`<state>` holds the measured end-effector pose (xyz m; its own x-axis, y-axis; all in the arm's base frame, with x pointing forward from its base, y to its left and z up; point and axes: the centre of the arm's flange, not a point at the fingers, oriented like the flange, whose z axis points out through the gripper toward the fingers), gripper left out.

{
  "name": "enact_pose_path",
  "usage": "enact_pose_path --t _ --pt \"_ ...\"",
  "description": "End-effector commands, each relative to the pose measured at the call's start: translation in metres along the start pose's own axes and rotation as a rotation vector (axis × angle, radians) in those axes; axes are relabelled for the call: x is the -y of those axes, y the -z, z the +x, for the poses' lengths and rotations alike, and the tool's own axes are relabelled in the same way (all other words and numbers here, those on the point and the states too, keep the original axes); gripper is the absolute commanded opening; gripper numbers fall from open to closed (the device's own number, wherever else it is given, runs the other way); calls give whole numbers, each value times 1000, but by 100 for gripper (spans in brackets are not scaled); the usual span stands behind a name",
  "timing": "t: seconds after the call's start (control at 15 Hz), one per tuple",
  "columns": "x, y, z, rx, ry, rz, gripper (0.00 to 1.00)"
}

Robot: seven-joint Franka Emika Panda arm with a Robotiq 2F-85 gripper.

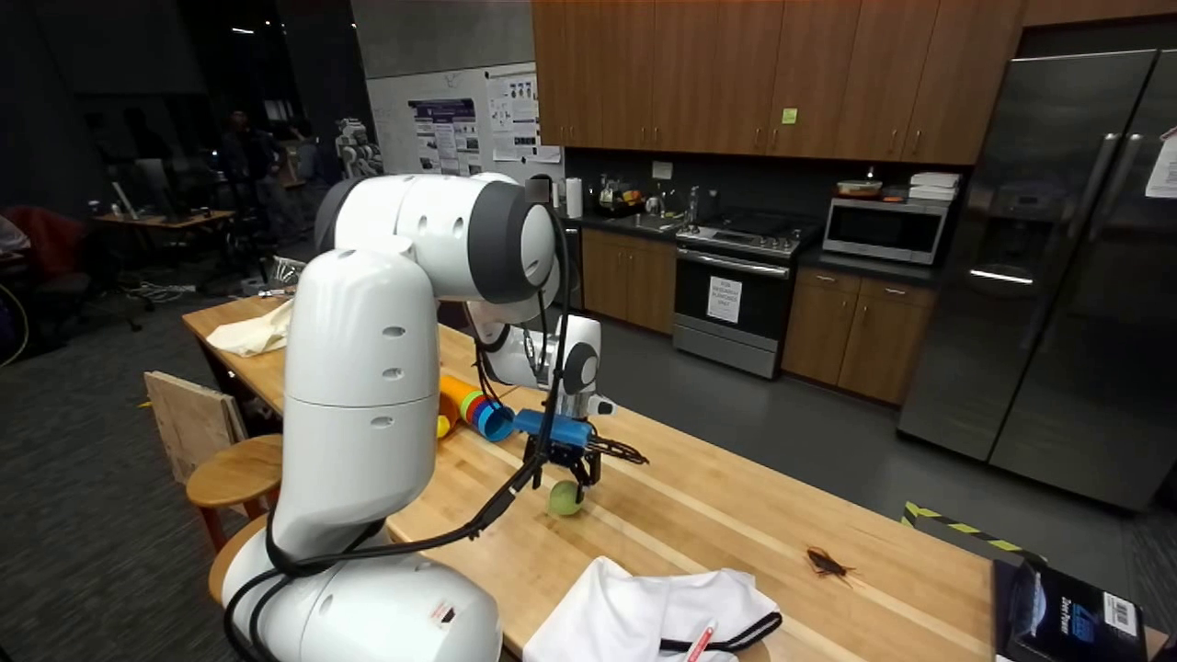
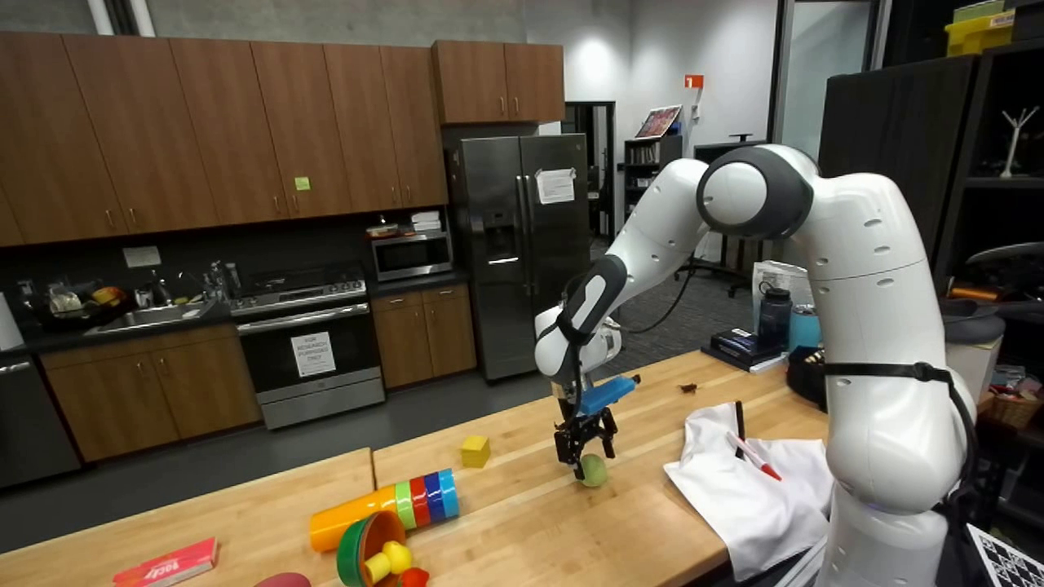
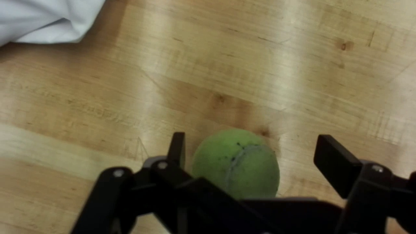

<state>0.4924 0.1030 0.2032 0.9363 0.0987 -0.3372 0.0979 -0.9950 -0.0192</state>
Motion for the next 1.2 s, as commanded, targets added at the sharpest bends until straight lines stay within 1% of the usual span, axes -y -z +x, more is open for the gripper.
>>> enact_pose_path --t 0.0,0.13,0.2,0.47,0.87,1.13 --pt "-4 -2 0 -61 -15 -45 100" --pt "-7 -1 1 -108 -25 -64 100" --pt "-8 -1 3 -127 -31 -61 100" --pt "-11 -6 1 -167 -82 -38 100" --pt "-8 -10 -8 -261 -162 1 100" --pt "-4 -14 -15 -261 -193 1 100"
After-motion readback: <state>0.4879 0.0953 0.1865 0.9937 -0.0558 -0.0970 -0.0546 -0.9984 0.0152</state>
